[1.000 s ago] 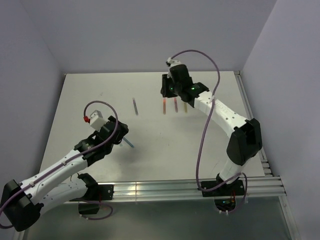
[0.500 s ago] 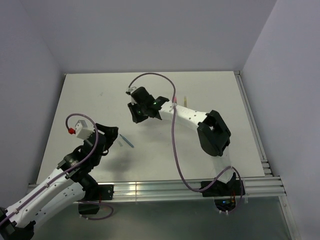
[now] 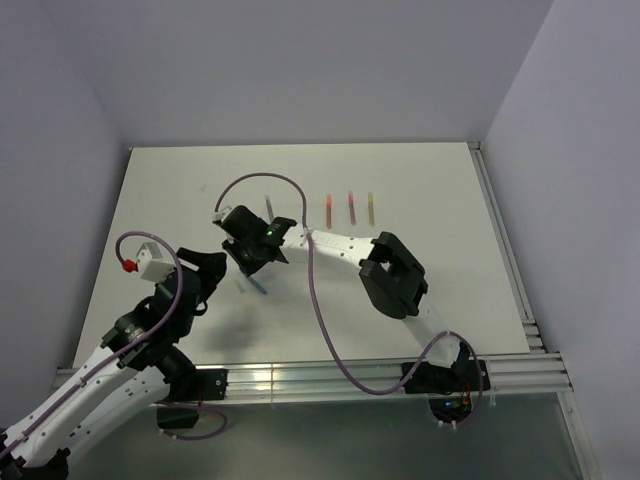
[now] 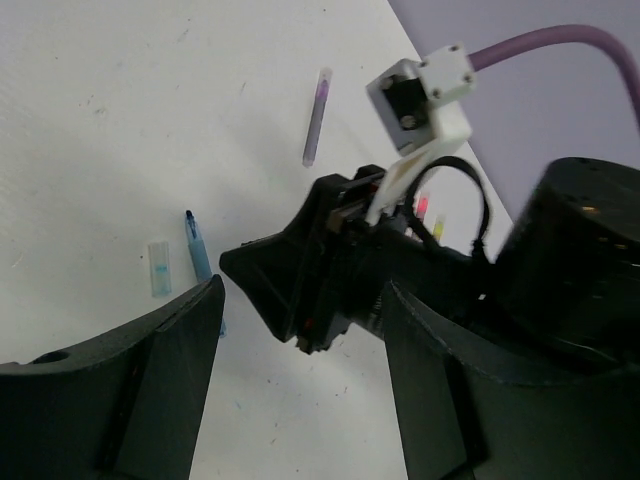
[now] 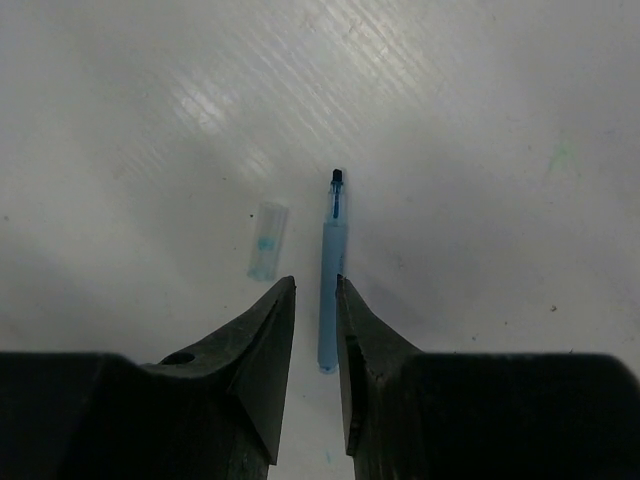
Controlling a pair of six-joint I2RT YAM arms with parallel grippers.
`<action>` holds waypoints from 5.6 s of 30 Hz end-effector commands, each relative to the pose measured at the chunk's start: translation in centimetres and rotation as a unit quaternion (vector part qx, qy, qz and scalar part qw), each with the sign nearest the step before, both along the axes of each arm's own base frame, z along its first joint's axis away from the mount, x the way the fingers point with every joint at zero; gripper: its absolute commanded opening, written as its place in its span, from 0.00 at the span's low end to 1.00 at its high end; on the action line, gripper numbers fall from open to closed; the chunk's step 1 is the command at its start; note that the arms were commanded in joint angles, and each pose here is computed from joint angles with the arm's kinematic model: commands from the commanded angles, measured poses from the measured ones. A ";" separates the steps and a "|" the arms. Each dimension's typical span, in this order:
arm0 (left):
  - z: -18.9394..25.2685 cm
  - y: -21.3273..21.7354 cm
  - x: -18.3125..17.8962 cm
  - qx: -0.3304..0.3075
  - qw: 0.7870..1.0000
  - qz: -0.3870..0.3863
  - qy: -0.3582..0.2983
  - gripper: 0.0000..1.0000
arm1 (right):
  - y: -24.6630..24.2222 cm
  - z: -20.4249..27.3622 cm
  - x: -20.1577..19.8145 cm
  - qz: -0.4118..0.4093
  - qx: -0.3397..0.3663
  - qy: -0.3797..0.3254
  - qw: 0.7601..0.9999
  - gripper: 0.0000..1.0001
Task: Insert the pens into the pen caps
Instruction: Pick up the pen from the center of the board, then insert the pen cap onto the pen.
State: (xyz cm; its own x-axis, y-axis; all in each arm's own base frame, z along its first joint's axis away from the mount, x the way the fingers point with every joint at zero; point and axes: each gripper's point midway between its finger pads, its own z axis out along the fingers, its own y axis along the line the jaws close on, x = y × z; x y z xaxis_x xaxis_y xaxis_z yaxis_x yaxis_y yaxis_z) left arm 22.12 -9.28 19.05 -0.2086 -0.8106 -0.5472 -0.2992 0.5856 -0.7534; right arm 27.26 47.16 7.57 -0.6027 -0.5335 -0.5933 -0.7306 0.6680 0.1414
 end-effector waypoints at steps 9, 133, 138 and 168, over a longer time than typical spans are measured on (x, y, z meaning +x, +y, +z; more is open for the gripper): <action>1.3 0.8 0.0 0.002 1.000 0.013 -0.016 0.70 | 0.7 -2.4 0.5 0.000 -0.031 -0.006 1.000 0.33; 11.4 -14.8 0.7 -0.065 0.898 -0.368 -0.232 0.00 | -11.1 18.5 -7.5 0.005 0.363 0.062 0.930 0.42; 11.6 -14.9 0.5 -0.072 0.895 -0.372 -0.235 0.00 | -11.0 18.6 -7.6 0.006 0.366 0.070 0.928 0.43; 11.1 -15.9 -0.1 -0.084 0.879 -0.401 -0.244 0.00 | -9.5 19.3 -7.6 0.017 0.396 0.096 0.913 0.20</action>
State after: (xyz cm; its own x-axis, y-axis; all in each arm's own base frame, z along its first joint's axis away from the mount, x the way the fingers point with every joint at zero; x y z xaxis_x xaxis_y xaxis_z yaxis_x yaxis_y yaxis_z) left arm 22.93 -24.81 28.73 -0.5355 -0.5970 -0.5974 0.4710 0.3760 -0.7980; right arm 19.12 36.93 25.30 -0.7401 -0.0476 -0.6709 -0.6466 0.3247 0.6903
